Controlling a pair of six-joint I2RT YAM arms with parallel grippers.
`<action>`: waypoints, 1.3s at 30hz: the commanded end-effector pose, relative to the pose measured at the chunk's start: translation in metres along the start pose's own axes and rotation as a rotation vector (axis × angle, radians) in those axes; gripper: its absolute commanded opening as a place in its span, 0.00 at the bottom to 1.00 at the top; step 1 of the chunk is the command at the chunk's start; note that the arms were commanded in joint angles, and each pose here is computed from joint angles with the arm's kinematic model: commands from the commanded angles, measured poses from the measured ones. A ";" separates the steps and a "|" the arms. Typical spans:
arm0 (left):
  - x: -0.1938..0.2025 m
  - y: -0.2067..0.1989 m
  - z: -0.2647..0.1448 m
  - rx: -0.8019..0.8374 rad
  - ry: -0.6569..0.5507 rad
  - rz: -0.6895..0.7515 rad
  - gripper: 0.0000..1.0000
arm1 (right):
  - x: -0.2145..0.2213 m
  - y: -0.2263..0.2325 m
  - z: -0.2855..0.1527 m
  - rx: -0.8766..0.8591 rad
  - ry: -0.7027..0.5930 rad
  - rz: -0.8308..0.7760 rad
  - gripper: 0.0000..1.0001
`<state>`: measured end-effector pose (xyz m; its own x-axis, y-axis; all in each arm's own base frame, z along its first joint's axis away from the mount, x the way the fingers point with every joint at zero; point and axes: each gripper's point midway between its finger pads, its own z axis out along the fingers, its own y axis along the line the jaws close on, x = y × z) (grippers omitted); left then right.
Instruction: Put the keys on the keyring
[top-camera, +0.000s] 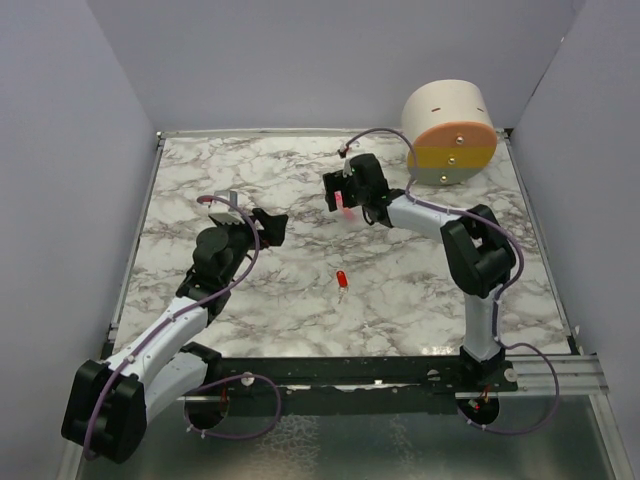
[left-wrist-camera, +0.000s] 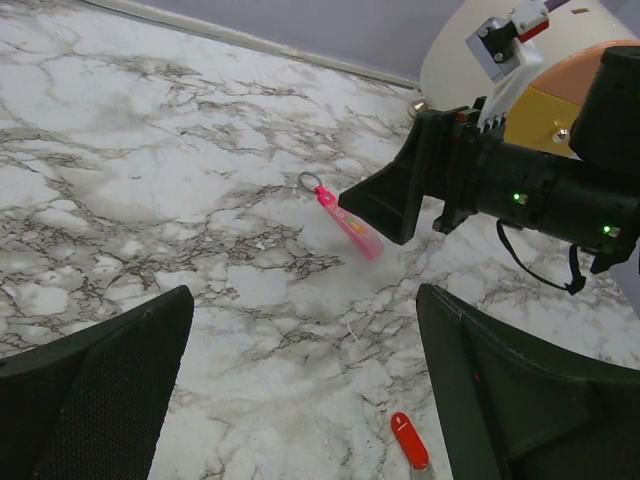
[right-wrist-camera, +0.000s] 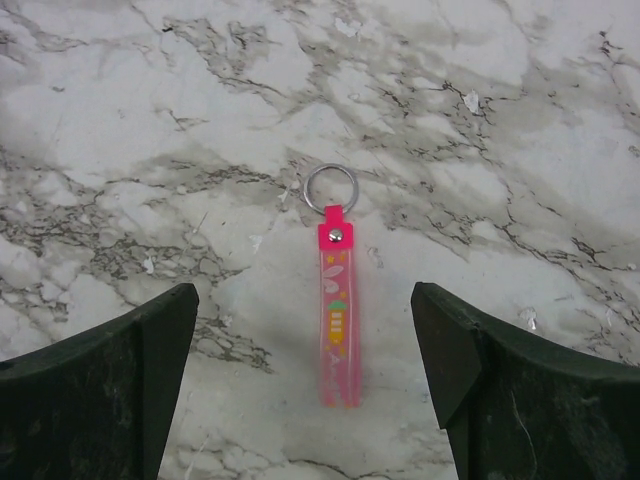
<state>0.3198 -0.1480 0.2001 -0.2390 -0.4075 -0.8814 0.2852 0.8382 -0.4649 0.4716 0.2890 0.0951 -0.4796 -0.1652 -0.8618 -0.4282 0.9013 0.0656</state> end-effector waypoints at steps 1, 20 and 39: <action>-0.021 -0.010 0.000 0.025 -0.050 0.036 0.95 | 0.016 -0.010 0.017 0.065 0.072 -0.048 0.87; -0.018 -0.005 -0.001 0.003 -0.046 0.035 0.95 | 0.076 -0.020 0.007 0.101 0.173 -0.031 0.66; -0.015 -0.002 0.000 -0.011 -0.043 0.038 0.95 | 0.066 -0.025 -0.004 0.125 0.144 -0.035 0.23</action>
<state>0.3198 -0.1449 0.2032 -0.2235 -0.3852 -0.8953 0.2821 0.8537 -0.4377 0.4486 0.2582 0.0261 -0.5856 -0.2317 -0.7768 -0.3634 0.9316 -0.0039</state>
